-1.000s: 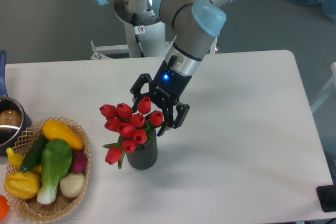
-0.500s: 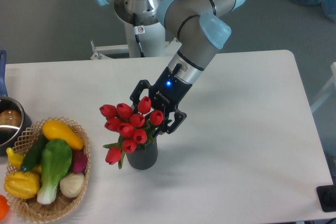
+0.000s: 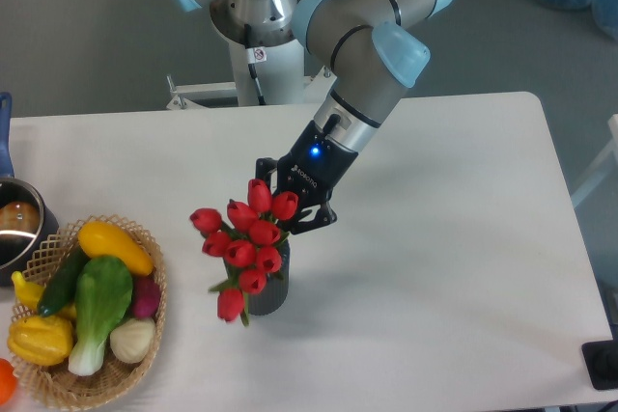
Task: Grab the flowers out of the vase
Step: 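Lift the gripped tulip bunch straight up out of the vase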
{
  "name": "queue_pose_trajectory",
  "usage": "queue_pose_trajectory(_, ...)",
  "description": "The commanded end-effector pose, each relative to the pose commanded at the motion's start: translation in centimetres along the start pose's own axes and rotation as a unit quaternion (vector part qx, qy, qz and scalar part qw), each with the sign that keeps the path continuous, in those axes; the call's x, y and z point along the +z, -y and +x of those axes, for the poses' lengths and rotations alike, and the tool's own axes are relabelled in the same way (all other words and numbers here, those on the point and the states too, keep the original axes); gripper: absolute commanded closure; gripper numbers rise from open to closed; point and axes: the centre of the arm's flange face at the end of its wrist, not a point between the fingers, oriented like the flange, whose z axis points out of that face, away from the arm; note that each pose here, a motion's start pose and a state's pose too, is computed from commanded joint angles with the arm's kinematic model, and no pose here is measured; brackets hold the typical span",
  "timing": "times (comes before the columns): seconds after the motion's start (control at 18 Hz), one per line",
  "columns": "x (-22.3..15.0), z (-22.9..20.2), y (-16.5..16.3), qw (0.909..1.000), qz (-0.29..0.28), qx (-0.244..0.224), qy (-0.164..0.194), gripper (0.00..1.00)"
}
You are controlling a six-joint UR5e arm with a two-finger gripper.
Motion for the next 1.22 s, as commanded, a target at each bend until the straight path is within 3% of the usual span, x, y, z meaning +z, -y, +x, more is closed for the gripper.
queue_pose_trajectory(0.28, -1.1, 0.0, 0.6, 0.9998, 0.018, -0.001, 0.004, 1.00)
queue_pose_trajectory(1.22, -7.0, -1.3, 5.3, 0.9932, 0.081, -0.078, 0.030, 1.00)
